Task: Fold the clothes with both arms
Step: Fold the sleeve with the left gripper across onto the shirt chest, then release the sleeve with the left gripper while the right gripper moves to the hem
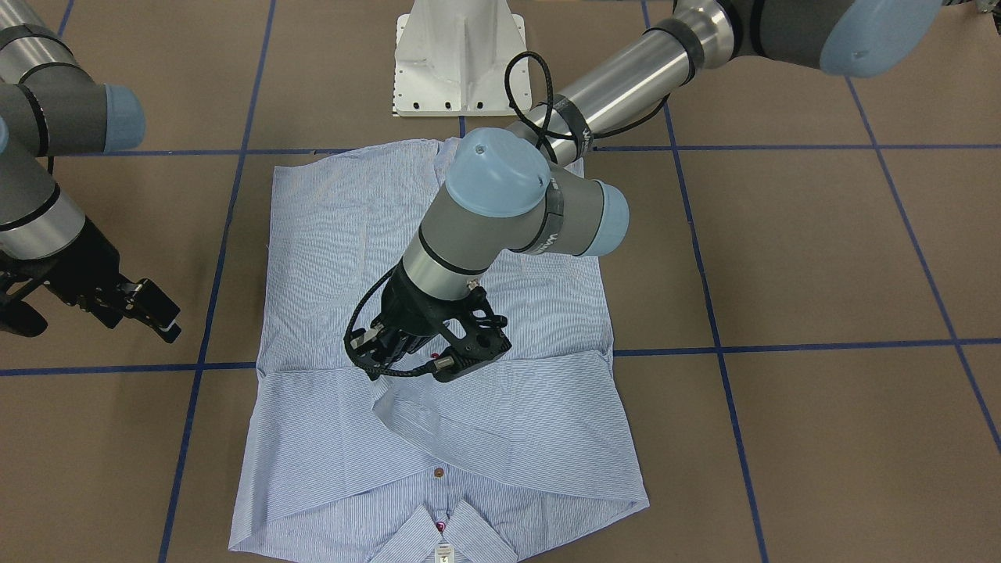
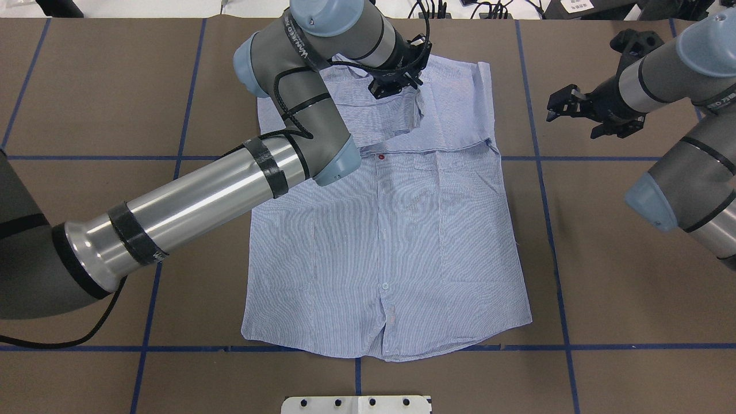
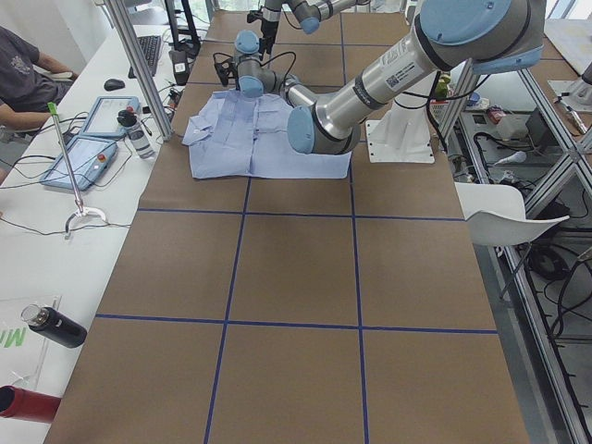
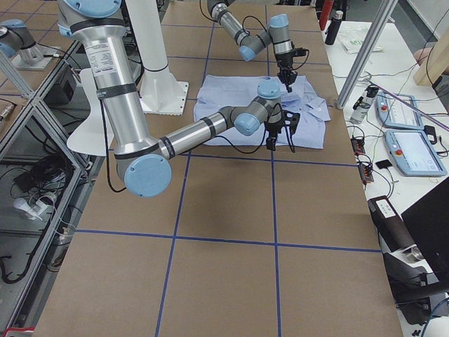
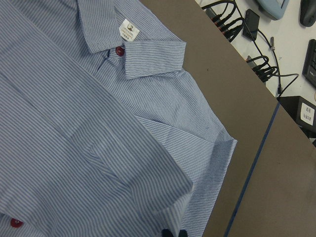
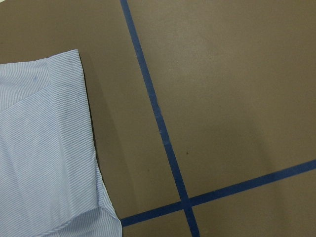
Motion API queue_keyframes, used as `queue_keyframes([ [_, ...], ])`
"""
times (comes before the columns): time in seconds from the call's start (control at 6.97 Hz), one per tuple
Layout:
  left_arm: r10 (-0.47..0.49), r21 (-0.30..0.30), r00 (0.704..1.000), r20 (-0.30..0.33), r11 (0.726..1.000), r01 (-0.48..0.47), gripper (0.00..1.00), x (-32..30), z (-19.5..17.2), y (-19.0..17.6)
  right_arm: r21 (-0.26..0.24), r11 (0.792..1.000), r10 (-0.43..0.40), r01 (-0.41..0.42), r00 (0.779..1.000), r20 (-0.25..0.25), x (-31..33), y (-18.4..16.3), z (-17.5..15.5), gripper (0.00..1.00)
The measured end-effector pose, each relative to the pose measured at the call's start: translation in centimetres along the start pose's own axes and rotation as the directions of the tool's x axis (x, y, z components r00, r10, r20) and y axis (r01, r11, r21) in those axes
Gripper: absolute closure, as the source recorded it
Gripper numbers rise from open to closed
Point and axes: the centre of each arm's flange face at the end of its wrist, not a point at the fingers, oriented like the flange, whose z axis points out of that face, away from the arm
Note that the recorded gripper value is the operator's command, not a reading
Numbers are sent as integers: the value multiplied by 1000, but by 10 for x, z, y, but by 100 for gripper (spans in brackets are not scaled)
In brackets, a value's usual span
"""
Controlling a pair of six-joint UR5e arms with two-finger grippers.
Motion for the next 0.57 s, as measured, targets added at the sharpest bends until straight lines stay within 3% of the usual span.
queue_keyframes([
  [0.14,6,-6,1000,-8,1000,-6,19,2,2,8,0,1000,0,0,1000,0,0,0,0,0],
  [0.29,11,-12,1000,-14,1000,-11,14,5,2,14,1,1000,3,-3,1000,1,0,1,-1,0],
  [0.57,18,-17,999,-28,1000,-19,12,9,-2,17,-2,1000,9,-9,1000,15,-7,8,-5,0],
])
